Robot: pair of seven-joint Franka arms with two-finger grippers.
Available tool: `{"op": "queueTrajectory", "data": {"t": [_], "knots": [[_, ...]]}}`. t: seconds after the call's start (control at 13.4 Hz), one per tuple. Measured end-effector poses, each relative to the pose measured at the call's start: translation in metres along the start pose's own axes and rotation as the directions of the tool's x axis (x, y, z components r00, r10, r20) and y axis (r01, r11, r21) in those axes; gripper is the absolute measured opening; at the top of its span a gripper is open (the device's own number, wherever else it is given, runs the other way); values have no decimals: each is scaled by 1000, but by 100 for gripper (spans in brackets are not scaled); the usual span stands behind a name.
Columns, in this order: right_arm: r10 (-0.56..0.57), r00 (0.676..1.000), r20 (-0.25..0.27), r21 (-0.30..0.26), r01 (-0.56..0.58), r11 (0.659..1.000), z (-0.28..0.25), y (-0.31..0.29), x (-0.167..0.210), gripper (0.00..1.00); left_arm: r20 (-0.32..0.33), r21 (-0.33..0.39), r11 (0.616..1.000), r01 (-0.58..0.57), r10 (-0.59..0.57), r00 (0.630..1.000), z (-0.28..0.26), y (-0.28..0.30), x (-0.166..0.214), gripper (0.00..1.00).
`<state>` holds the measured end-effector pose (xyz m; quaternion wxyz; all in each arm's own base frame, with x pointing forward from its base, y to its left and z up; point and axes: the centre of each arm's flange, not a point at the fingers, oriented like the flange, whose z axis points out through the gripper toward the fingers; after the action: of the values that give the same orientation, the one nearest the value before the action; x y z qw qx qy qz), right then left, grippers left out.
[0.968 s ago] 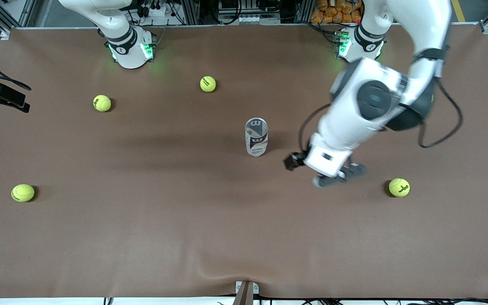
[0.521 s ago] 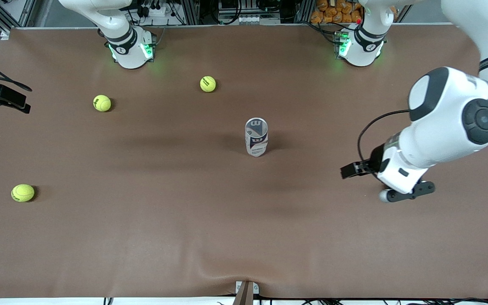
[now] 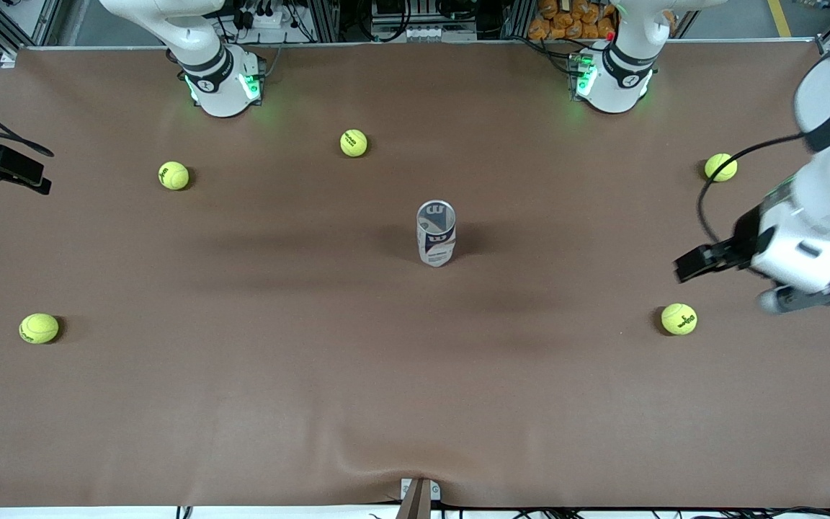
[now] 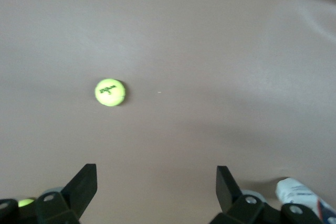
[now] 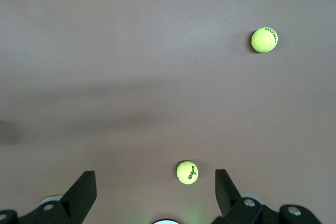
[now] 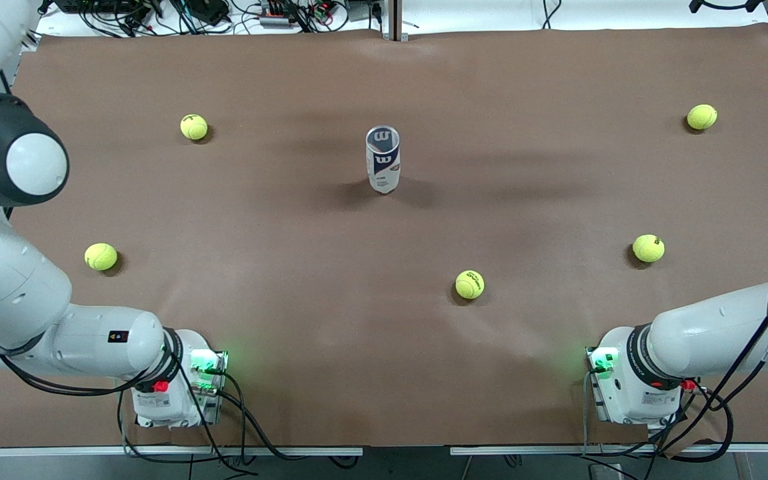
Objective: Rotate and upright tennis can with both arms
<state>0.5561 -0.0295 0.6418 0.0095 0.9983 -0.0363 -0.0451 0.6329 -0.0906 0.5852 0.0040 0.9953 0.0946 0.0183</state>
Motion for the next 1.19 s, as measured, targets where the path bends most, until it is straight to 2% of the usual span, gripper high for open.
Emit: {"op": "queueTrajectory", "data": {"t": [0.37,0.67,0.89,1.19], "knots": [[36,999,15,42,-36,998,6,8,-1,100,-14,17,999,-39,40,999,-64,-18,-46,100],[45,999,13,49,-45,998,3,14,-9,100,-9,35,998,-52,53,999,-79,-24,-98,100],[44,999,8,52,-45,998,0,15,-14,100,-44,29,992,-119,120,992,-72,-40,-89,100],[44,999,10,55,-44,998,0,15,-20,100,-50,31,991,-129,130,990,-65,-78,-70,100]]}}
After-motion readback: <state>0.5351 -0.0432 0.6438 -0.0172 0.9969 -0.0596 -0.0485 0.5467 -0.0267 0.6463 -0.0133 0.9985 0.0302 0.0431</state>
